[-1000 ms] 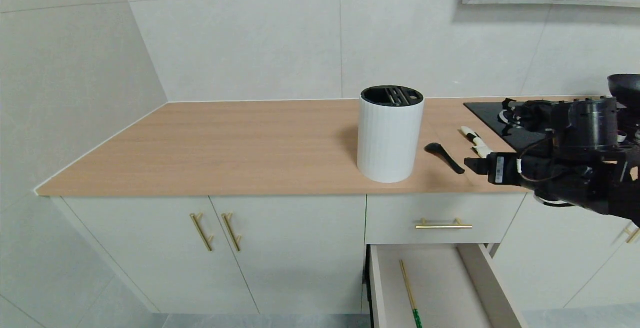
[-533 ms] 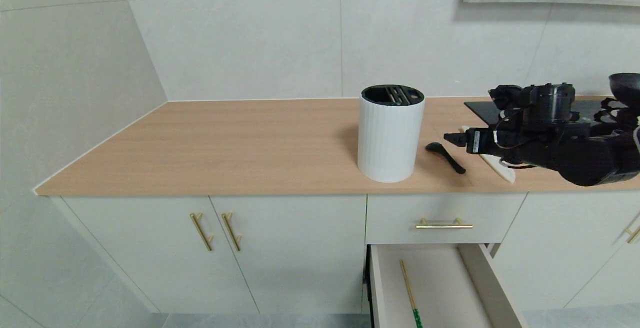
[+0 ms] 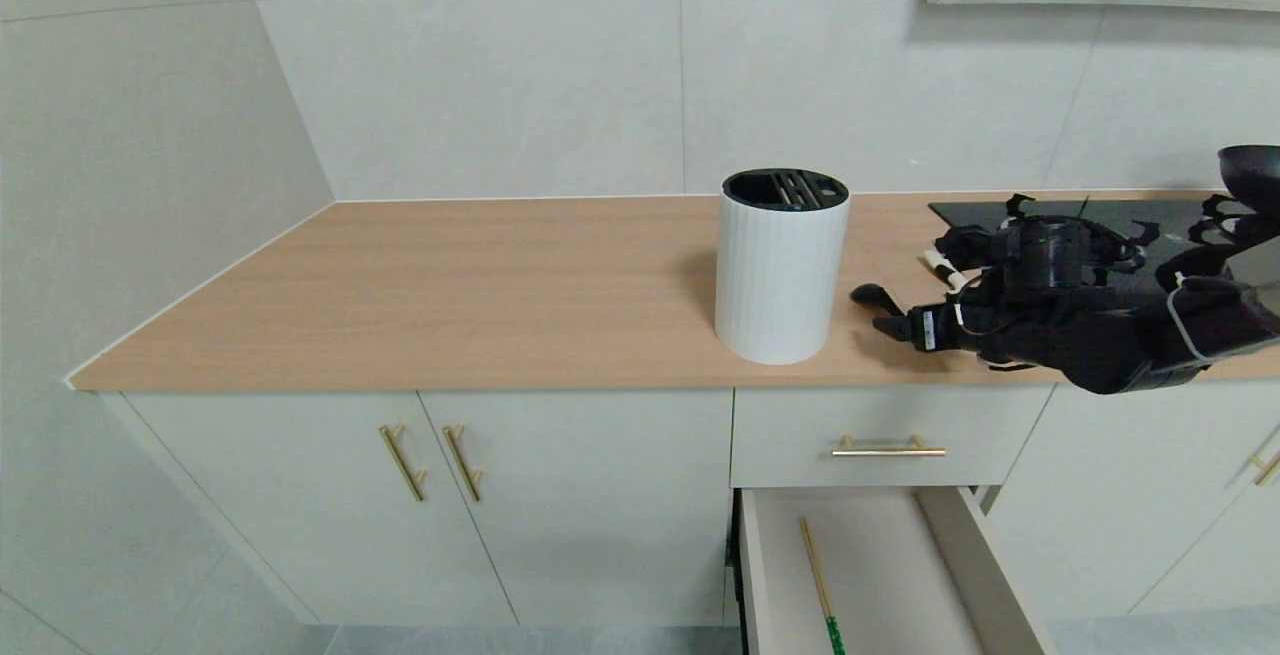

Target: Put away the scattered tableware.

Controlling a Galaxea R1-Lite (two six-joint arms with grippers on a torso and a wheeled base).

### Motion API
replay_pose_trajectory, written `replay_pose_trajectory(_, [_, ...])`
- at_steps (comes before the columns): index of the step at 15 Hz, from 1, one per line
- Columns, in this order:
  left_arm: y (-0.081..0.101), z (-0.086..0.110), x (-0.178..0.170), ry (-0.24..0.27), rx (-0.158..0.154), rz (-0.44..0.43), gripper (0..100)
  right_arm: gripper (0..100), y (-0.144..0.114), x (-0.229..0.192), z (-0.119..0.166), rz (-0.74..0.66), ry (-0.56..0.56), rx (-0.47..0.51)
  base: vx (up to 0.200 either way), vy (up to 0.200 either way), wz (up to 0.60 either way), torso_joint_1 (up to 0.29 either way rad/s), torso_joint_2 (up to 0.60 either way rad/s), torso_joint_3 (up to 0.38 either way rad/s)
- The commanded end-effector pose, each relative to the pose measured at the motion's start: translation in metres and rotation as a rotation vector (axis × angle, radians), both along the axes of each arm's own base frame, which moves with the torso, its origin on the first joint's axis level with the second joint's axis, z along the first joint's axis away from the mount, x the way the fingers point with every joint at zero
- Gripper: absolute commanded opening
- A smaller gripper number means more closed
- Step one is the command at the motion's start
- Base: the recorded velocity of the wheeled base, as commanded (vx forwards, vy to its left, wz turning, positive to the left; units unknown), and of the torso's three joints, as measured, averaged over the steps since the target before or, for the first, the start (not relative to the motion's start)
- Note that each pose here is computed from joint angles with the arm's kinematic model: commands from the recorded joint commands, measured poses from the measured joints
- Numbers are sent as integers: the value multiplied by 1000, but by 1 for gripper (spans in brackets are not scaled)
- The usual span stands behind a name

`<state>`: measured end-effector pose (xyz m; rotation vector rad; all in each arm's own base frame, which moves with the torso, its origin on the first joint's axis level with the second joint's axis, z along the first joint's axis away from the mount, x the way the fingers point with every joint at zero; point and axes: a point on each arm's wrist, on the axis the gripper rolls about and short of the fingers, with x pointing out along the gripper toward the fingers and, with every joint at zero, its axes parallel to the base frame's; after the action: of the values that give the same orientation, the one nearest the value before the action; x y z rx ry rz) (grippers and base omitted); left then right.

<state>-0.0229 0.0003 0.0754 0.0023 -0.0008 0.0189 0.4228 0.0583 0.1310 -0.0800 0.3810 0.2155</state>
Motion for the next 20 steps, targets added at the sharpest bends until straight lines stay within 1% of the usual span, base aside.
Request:
replay_pose_trajectory(1, [0,0,0,2,-1,1,100,100,1,4,-17,6,34,-18,0,0,0,0,0,0])
replay_pose_trajectory(3, [0,0,0,1,1,1,100,100,1,7,-21,7,36,-22,0,0,0,0,0,0])
replay_pose_trajectory(7, [0,0,0,1,1,1,100,100,-1,14,-22,-3,-1,-17,0,0,0,0,0,0])
replay_pose_trajectory(12, [0,0,0,1,1,1,100,100,-2,16,-23,-9,-3,-18,0,0,0,0,0,0])
replay_pose_trajectory(13, [0,0,0,1,1,1,100,0,-2,17,-26,-9,2,-18,0,0,0,0,0,0])
replay_pose_trajectory(17, [0,0,0,1,1,1,100,0,-2,19,-31,-9,12,-20,0,0,0,0,0,0])
replay_pose_trajectory(20, [0,0,0,1,1,1,100,0,-2,20,-28,-10,5,-18,0,0,0,0,0,0])
